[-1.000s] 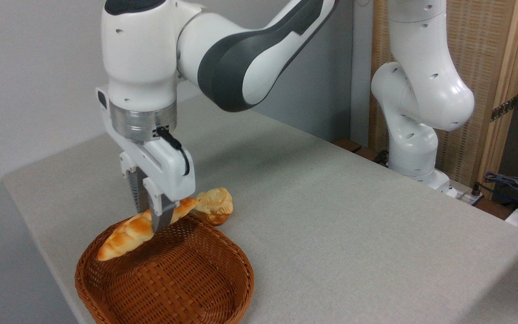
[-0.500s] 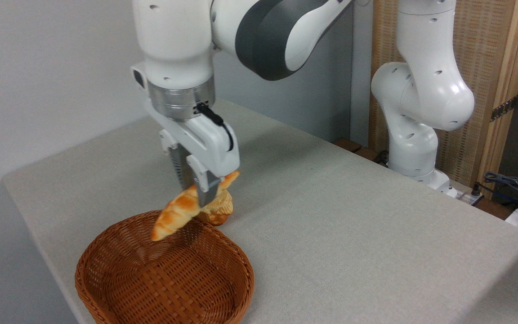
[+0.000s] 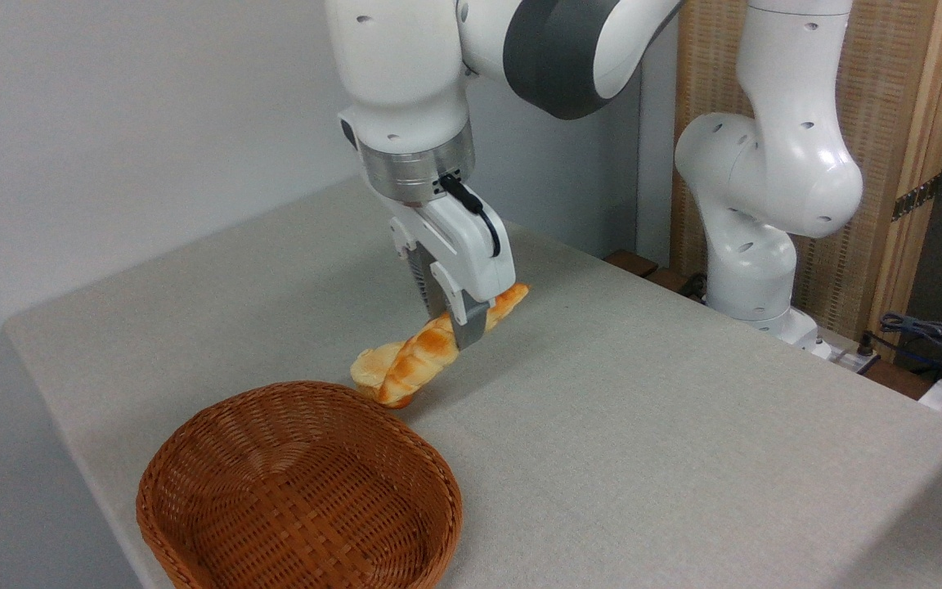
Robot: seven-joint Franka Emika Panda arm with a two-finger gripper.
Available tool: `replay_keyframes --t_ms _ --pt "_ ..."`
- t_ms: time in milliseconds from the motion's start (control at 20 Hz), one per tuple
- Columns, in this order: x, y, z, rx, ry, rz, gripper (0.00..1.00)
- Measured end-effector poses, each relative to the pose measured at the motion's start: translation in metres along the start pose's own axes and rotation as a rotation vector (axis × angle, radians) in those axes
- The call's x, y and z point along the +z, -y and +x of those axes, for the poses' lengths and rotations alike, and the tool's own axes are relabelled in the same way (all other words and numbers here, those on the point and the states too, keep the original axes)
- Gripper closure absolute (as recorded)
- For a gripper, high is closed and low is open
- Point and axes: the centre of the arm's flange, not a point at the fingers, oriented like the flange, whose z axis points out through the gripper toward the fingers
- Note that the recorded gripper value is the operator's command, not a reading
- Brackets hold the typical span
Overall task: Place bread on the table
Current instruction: 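Lower the roll onto the table beside the bun and open the gripper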
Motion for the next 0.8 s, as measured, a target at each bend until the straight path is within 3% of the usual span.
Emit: replay_keyframes --t_ms 50,100,400,800 --pt "0.002 -0.001 -0.001 0.004 0.006 -0.005 0.08" --pt "0.005 -0.001 -0.002 0.008 0.01 -0.01 0.0" --pt "0.019 -0.001 0.002 0.026 0.05 -0.017 0.0" --pt "0.02 -0.001 0.004 0.03 0.055 -0.015 0.0"
